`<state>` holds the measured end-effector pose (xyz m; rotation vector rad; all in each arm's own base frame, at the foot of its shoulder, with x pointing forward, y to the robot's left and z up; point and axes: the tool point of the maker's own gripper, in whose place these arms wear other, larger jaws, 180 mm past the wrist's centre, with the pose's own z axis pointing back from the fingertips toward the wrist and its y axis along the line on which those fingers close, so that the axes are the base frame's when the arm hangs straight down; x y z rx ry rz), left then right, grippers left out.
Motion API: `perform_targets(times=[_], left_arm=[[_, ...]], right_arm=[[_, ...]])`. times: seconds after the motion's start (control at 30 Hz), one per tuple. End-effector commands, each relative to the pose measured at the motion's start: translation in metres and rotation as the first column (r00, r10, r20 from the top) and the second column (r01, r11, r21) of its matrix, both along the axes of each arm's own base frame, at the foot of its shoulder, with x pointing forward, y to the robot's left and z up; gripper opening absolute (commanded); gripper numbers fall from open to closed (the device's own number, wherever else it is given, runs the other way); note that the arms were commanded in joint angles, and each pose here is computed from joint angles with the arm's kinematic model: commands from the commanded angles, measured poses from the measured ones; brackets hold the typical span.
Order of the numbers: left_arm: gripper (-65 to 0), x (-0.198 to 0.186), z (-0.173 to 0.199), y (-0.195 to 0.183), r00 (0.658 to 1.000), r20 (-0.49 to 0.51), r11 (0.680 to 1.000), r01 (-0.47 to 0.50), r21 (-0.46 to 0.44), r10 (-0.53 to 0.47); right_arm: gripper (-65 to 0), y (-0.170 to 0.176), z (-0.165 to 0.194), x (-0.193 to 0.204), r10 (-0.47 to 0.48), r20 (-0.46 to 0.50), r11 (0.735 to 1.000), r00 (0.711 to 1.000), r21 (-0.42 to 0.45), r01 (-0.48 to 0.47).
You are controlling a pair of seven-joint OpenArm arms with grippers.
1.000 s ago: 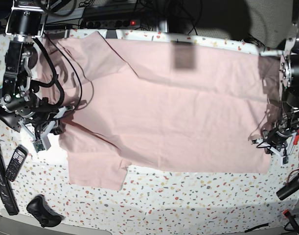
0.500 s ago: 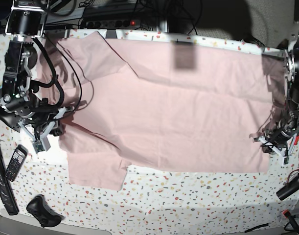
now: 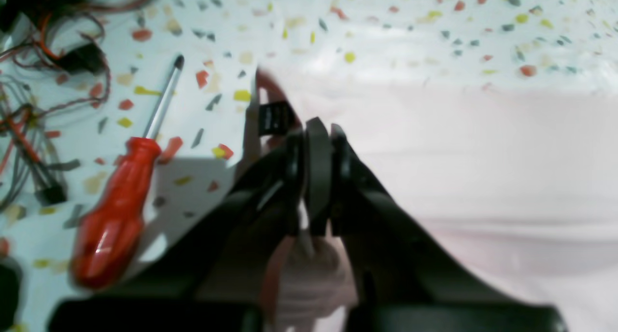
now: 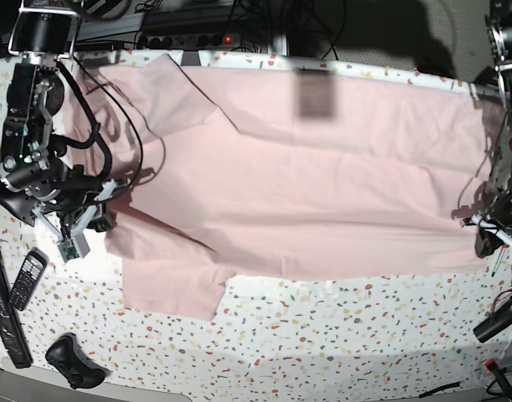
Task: Fold the T-shirt properly
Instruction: 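Fold the gripped side edges inward with both grippers toward the shirt middle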
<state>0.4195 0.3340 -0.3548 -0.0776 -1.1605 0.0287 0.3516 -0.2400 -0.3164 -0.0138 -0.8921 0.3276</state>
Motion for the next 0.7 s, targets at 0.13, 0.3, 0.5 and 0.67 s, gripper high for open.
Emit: perform_targets(times=[0.13, 0.3, 0.5, 0.67], left_arm=[[-65.0, -0.011, 0.029, 0.007, 0.995, 0.096, 1.0, 0.027, -0.014, -0.026], [-65.0, -0.028, 0.033, 0.01, 0.995, 0.097, 1.0, 0.022, -0.003, -0.022], [-65.0, -0.051, 0.038, 0.014, 0.995, 0.095, 0.999, 0.021, 0.037, -0.024], [-65.0, -0.071, 0.037, 0.015, 0.996, 0.085, 0.998, 0.027, 0.065, -0.033]], right_arm=[[-65.0, 0.005, 0.025, -0.006, 0.03, 0.078, 0.999, 0.996, -0.024, -0.028], [-65.0, -0.003, 0.039, -0.024, -0.014, 0.123, 1.0, 0.992, -0.025, 0.017], [-65.0, -0.016, 0.035, -0.049, -0.081, 0.119, 0.997, 0.99, -0.008, 0.082], [-65.0, -0.017, 0.025, -0.074, -0.107, 0.084, 0.994, 0.991, -0.002, 0.107]])
